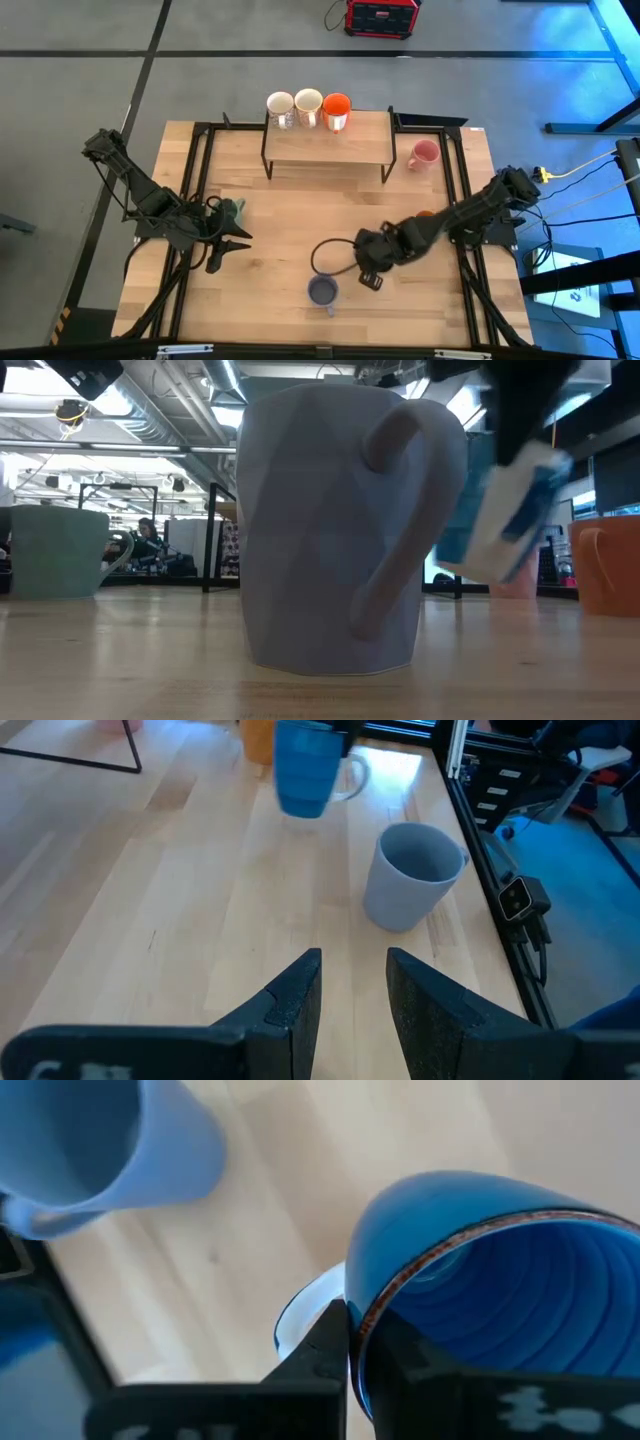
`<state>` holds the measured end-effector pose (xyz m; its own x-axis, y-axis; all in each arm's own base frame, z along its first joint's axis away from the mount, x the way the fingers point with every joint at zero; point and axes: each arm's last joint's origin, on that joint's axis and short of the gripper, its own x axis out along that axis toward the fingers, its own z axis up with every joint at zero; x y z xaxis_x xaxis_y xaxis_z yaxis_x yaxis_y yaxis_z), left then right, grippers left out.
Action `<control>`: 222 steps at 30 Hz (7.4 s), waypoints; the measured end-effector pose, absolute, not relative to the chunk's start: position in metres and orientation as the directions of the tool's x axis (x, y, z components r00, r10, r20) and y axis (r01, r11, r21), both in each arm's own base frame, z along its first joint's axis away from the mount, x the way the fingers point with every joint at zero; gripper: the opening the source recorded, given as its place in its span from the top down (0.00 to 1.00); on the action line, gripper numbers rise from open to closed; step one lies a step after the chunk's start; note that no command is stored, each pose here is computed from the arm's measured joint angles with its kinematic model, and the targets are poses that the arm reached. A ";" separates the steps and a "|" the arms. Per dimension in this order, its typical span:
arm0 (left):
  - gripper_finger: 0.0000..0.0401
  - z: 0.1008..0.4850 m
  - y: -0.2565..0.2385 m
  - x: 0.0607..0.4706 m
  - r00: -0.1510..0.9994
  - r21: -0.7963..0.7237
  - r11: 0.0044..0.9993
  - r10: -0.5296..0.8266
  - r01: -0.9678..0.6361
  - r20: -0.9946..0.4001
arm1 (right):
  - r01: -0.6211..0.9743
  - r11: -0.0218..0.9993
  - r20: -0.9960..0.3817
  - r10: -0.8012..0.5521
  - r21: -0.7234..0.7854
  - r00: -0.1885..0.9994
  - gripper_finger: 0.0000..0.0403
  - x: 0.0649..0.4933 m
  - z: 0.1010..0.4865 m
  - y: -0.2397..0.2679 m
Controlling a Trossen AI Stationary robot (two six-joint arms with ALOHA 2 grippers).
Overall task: Place coffee mugs
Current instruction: Put the blue mug on the shelf, then put the purple mug on the shelf
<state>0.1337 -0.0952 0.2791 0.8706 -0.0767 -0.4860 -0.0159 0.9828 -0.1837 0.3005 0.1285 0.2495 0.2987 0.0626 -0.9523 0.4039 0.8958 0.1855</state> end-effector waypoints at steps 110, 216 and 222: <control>0.73 0.279 -0.095 0.134 0.870 -0.207 0.978 -0.079 -0.027 -0.487 | 0.852 0.515 -0.811 -0.454 0.098 0.368 0.92 0.274 0.249 0.132; 0.73 0.280 -0.094 0.134 0.883 -0.201 0.976 -0.024 -0.080 -0.469 | 0.600 0.759 -0.800 -0.186 0.251 0.571 0.46 0.305 0.357 -0.016; 0.73 0.280 -0.094 0.134 0.883 -0.201 0.976 -0.024 -0.080 -0.469 | 0.446 0.845 -0.769 -0.067 0.295 0.635 0.46 0.315 0.328 0.059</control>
<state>0.1340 -0.0937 0.2797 0.8828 -0.0243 -0.4691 -0.0799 0.9764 -0.2008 0.3153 0.0590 0.3283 0.6353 -0.0668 -0.7694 0.4464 0.8447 0.2952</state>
